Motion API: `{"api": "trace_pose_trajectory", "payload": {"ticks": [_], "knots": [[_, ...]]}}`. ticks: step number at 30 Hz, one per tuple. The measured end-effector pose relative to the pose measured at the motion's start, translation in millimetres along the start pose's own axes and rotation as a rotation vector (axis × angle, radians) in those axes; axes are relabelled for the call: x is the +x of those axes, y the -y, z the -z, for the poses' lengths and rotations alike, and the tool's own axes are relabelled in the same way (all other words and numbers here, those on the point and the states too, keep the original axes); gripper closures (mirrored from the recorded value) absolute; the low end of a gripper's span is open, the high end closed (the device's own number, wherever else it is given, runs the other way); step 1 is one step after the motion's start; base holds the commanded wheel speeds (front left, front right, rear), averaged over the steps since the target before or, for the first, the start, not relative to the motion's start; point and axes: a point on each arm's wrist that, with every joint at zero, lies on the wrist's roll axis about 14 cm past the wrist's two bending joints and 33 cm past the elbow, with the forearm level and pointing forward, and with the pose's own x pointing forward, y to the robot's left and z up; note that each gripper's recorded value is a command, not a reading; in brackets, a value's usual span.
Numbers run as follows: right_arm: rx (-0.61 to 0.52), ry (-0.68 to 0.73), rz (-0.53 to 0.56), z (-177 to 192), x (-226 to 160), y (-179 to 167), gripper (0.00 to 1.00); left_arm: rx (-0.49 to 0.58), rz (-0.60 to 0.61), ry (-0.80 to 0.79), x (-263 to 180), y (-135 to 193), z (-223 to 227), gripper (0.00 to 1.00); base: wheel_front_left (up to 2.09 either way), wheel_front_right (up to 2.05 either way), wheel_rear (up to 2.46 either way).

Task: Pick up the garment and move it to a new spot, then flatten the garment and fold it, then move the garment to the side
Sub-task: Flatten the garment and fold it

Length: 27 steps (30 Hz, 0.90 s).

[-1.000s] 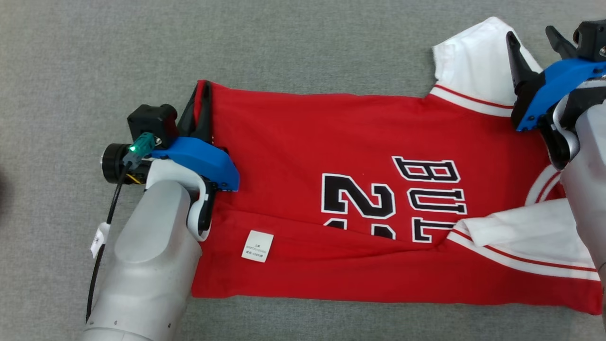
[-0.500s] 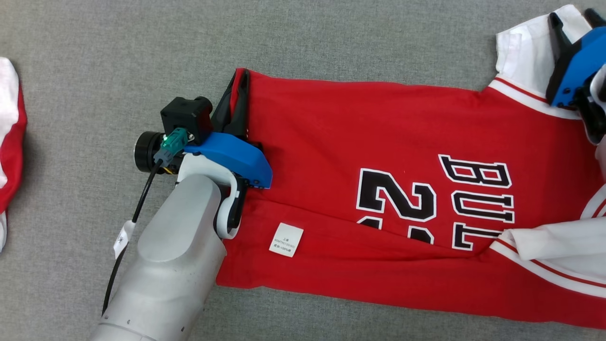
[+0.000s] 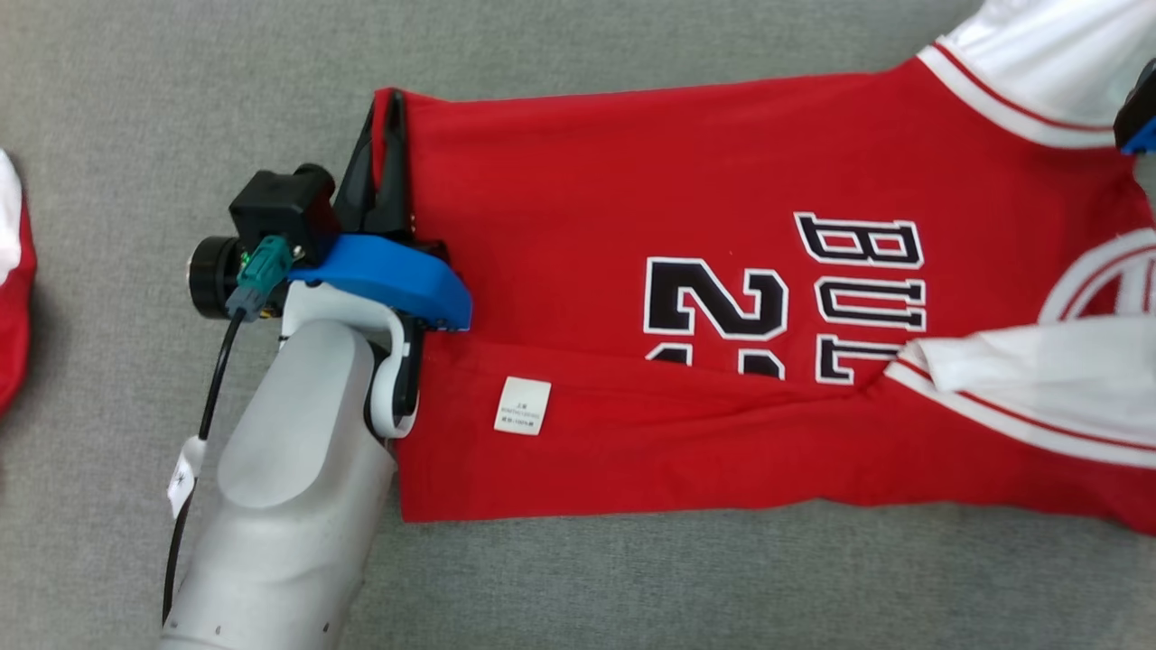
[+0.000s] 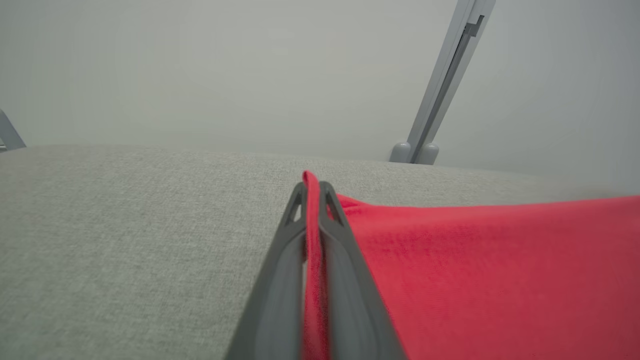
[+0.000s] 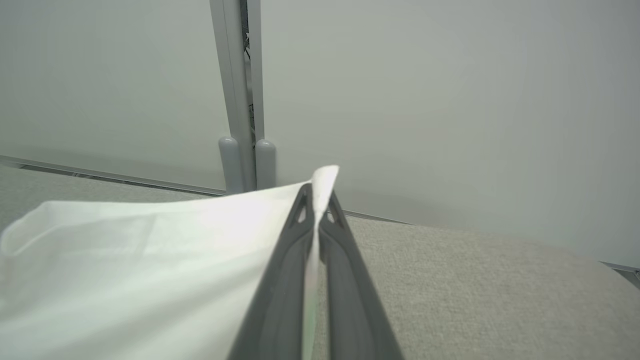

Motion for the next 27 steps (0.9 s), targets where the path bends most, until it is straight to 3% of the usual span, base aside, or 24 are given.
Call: {"api": "trace_pose_trajectory", "payload": {"ticks": [4, 21, 22, 23, 24, 25, 26, 27], "knots": [[0.049, 0.120, 0.027, -31.4, -14.7, 6.8, 1.00, 0.005, 0.009, 0.019, -4.1, 0.9, -5.3, 1.00, 0.00, 0.00, 0.00], [0.229, 0.024, 0.113, 48.7, -164.0, 10.1, 1.00, -0.021, 0.013, -0.130, -83.6, 5.5, 48.8, 1.00, 0.00, 0.00, 0.00], [0.238, 0.004, 0.114, 56.4, -170.7, 7.8, 1.00, -0.023, 0.012, -0.141, -88.0, 5.7, 52.4, 0.87, 0.00, 0.00, 0.00], [0.251, -0.019, 0.114, 64.5, -176.9, 4.2, 1.00, -0.024, 0.011, -0.152, -92.4, 5.7, 55.7, 0.59, 0.00, 0.00, 0.00], [0.267, -0.039, 0.114, 71.8, -182.4, 0.6, 0.77, -0.025, 0.009, -0.163, -97.1, 4.9, 58.9, 0.00, 0.00, 0.00, 0.00], [0.275, -0.059, 0.114, 78.1, -187.1, -1.7, 0.50, -0.027, 0.004, -0.169, -101.1, 3.9, 60.9, 0.00, 0.00, 0.00, 0.00], [0.285, -0.068, 0.118, 81.1, -190.8, -2.1, 0.00, -0.031, -0.005, -0.168, -104.0, 2.2, 60.4, 0.00, 0.00, 0.00, 0.00], [0.293, -0.068, 0.122, 81.1, -192.8, -1.6, 0.00, -0.035, -0.014, -0.161, -105.9, 0.6, 58.2, 0.00, 0.00, 0.00, 0.00]]}}
